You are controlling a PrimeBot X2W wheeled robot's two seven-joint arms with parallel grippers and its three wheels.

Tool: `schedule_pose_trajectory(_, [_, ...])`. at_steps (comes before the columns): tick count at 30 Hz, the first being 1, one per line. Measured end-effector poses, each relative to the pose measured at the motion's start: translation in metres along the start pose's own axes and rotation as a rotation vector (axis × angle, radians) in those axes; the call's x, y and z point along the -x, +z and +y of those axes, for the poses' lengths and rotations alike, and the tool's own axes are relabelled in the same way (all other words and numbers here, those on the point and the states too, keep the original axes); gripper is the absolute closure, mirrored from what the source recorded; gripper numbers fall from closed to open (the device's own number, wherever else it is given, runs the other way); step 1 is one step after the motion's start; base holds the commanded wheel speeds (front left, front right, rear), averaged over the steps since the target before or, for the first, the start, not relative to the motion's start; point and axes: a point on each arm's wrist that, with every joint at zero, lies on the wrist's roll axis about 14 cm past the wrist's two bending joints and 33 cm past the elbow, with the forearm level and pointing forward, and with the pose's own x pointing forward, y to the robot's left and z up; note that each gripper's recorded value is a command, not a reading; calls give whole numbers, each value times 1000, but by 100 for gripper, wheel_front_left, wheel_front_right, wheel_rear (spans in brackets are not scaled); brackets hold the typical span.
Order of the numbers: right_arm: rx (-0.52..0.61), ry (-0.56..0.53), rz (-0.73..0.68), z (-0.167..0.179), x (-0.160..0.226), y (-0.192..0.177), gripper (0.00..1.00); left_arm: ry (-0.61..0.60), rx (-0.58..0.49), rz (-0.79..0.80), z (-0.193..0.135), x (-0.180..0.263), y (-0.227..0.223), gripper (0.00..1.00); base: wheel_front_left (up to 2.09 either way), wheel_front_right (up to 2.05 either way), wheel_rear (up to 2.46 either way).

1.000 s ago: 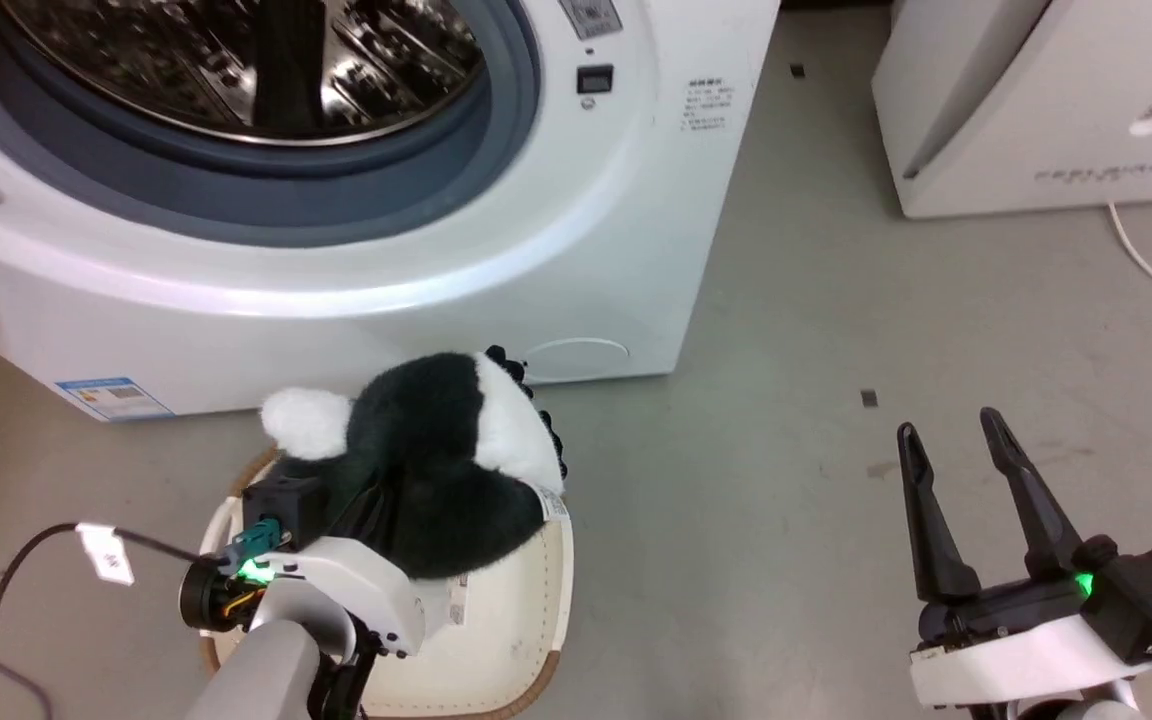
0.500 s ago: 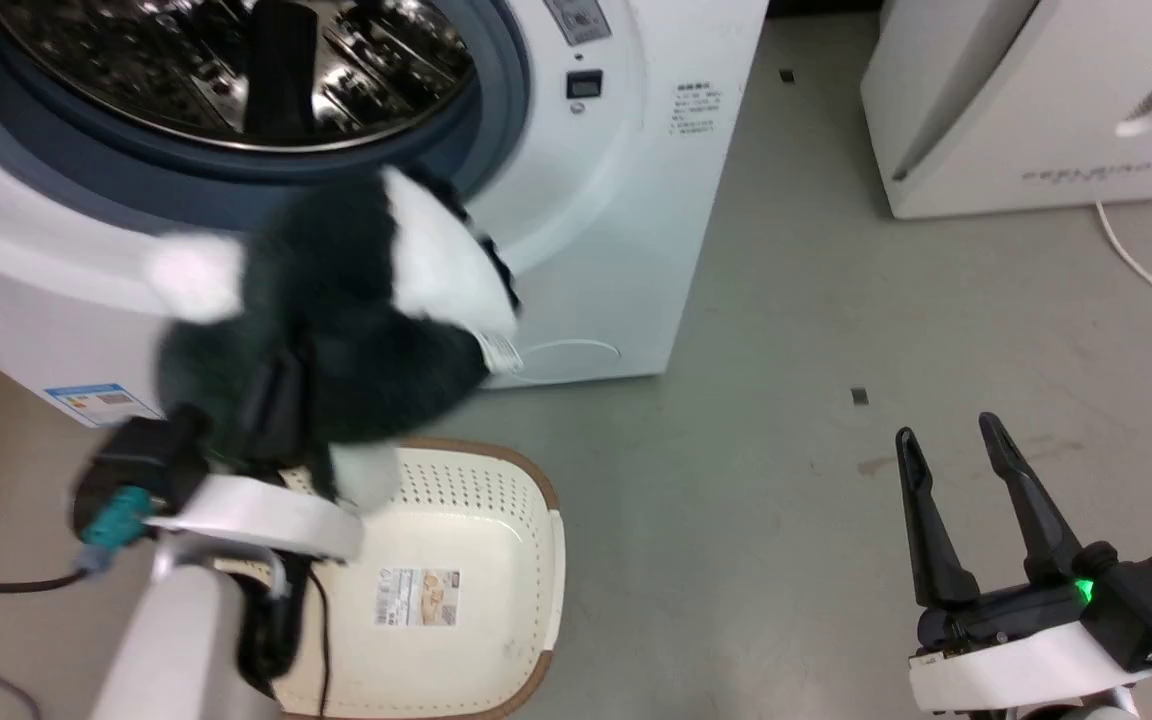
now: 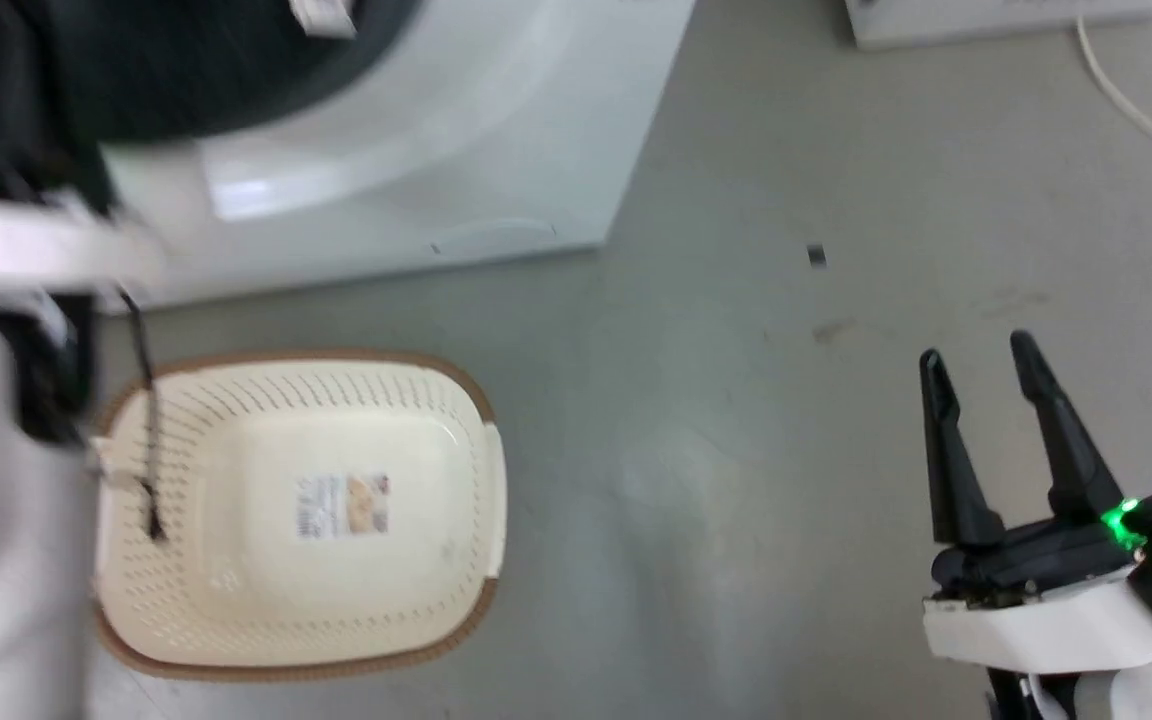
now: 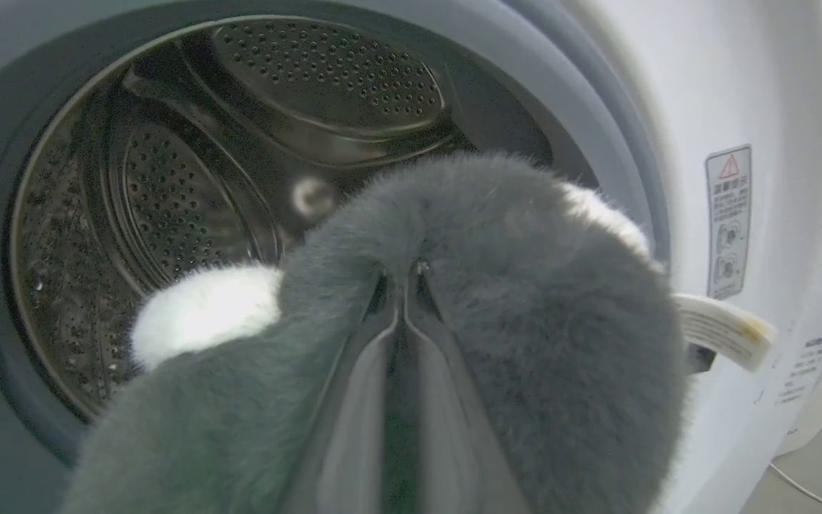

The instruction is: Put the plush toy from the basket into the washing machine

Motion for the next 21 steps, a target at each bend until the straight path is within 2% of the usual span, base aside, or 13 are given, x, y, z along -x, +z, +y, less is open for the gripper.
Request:
schedule_pose_trajectory(12, [-19,-63,135,-22,-18,-60,0,-7,-150,127,49,-115,-70,100,0,0,0])
schedule_pose_trajectory(17, [-12,-86,194,-31,-18,-83,0,0,-216,173,61,-146,-100,100,0,0,0])
schedule_pose_trajectory(21, [-6,-97,226,-35,-17,-94,0,-3,-264,272,67,-153,-139,100,0,0,0])
